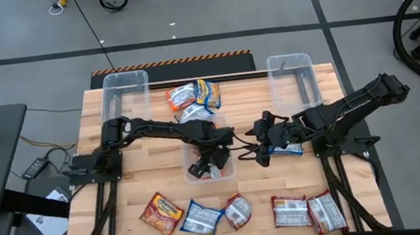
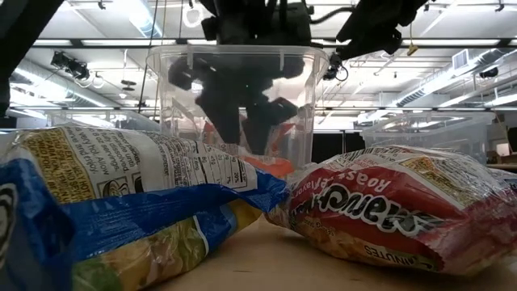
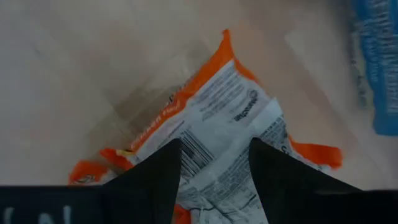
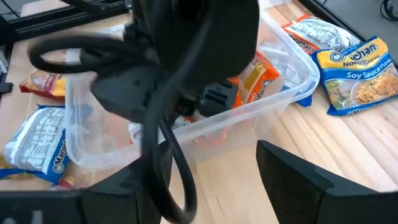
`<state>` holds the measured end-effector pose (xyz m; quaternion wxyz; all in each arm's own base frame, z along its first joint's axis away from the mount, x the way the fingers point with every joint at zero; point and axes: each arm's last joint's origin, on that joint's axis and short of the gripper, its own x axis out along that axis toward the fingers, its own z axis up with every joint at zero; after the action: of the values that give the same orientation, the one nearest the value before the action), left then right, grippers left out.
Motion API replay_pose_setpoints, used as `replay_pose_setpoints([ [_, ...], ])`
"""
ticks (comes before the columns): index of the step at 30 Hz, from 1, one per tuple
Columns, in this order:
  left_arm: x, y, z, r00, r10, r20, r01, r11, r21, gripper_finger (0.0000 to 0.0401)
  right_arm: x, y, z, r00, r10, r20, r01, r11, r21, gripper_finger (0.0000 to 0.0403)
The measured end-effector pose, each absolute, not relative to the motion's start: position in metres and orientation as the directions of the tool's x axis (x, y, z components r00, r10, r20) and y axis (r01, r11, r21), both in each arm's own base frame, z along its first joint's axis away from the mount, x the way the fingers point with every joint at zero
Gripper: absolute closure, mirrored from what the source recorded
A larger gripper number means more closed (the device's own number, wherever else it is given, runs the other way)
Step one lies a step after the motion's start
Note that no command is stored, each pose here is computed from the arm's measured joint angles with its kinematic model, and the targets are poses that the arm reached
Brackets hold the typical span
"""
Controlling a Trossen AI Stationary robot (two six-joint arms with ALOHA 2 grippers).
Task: Sort Maruchan noodles
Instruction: Put the orange noodle pack into the middle transparent bin
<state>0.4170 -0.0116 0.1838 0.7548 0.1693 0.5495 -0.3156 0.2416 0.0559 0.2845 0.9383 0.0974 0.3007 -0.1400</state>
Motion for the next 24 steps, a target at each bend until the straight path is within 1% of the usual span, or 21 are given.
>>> replay_pose_setpoints([
  [2, 0.416, -0.01, 0.182, 0.187, -0.27, -0.944, 0.634, 0.767, -0.094, 0.0212, 0.241, 0.056, 0.284, 0.776, -0.203, -0.597, 0.33, 0.938, 0.11, 0.0163],
  [5, 0.414, -0.007, 0.183, 0.173, -0.253, -0.952, 0.627, 0.774, -0.091, 0.0213, 0.241, 0.056, 0.284, 0.773, -0.204, -0.601, 0.333, 0.936, 0.11, 0.0163],
  [8, 0.412, 0.0, 0.183, 0.161, -0.136, -0.978, 0.6, 0.8, -0.012, 0.0213, 0.241, 0.056, 0.283, 0.771, -0.205, -0.603, 0.334, 0.936, 0.109, 0.0163],
  [11, 0.41, 0.005, 0.185, 0.138, -0.099, -0.985, 0.588, 0.809, 0.001, 0.0213, 0.241, 0.056, 0.283, 0.771, -0.205, -0.603, 0.334, 0.936, 0.108, 0.0163],
  [15, 0.413, 0.007, 0.2, 0.159, -0.096, -0.983, 0.581, 0.814, 0.014, 0.0213, 0.241, 0.055, 0.283, 0.769, -0.209, -0.605, 0.338, 0.935, 0.106, 0.0163],
  [17, 0.415, 0.005, 0.206, 0.167, -0.126, -0.978, 0.587, 0.809, -0.004, 0.0213, 0.241, 0.055, 0.283, 0.768, -0.212, -0.604, 0.34, 0.935, 0.105, 0.0163],
  [21, 0.415, -0.006, 0.21, 0.164, -0.222, -0.961, 0.655, 0.753, -0.062, 0.0213, 0.241, 0.055, 0.283, 0.767, -0.214, -0.605, 0.341, 0.934, 0.103, 0.0163],
  [24, 0.415, -0.013, 0.203, 0.16, -0.233, -0.959, 0.687, 0.724, -0.061, 0.0213, 0.24, 0.055, 0.283, 0.766, -0.211, -0.607, 0.34, 0.935, 0.103, 0.0163],
])
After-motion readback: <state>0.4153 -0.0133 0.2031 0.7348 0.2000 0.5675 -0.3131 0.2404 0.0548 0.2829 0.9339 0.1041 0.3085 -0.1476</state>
